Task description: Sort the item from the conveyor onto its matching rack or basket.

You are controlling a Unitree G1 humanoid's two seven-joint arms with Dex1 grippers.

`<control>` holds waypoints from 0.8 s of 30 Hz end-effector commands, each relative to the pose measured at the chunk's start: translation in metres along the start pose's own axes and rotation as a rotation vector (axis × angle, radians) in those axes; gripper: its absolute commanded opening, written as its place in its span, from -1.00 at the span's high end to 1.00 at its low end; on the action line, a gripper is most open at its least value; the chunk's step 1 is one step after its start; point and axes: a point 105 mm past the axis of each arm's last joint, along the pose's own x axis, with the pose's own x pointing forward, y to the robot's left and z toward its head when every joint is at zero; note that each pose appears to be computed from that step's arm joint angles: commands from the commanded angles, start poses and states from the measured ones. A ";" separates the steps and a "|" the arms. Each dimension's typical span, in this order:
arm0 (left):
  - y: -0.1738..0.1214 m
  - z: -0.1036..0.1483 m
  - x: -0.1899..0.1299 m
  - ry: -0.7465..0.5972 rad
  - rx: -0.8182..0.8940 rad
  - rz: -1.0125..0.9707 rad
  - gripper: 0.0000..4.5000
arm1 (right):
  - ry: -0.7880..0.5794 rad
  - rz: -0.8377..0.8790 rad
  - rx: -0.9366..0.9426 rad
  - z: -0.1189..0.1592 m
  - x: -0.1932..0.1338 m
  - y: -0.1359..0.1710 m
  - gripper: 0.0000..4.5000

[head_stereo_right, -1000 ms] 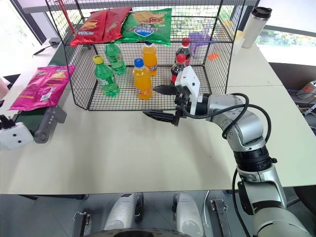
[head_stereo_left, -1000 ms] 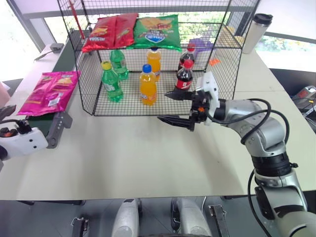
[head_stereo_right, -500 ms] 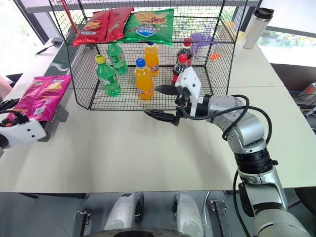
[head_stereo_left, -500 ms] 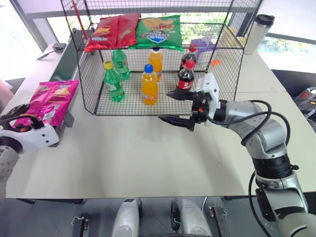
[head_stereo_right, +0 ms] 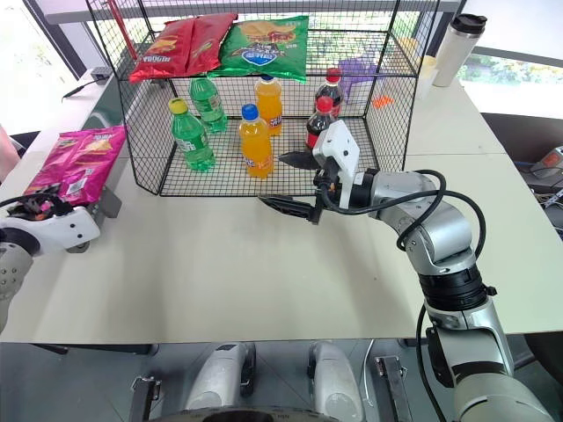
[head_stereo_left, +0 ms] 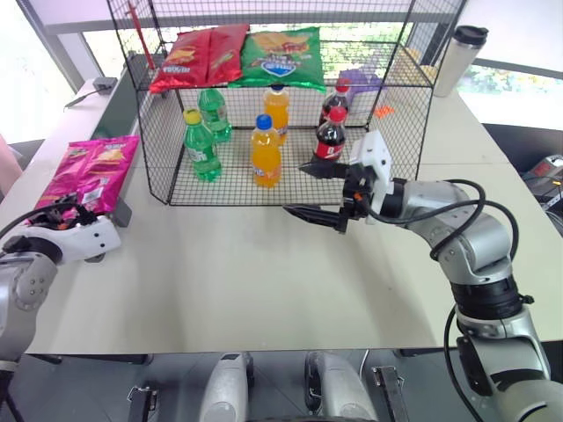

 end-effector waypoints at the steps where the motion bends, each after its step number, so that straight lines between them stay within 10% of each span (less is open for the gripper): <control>1: 0.017 0.004 0.002 -0.009 0.020 0.076 0.96 | -0.041 -0.010 -0.064 0.016 -0.004 0.001 -1.00; 12: 0.053 -0.004 -0.009 0.016 -0.001 0.160 0.99 | -0.041 -0.024 -0.058 0.011 -0.004 -0.001 -1.00; 24: 0.150 0.029 -0.098 -0.374 -0.875 0.014 0.99 | -0.098 -0.016 0.018 0.011 -0.002 -0.009 -1.00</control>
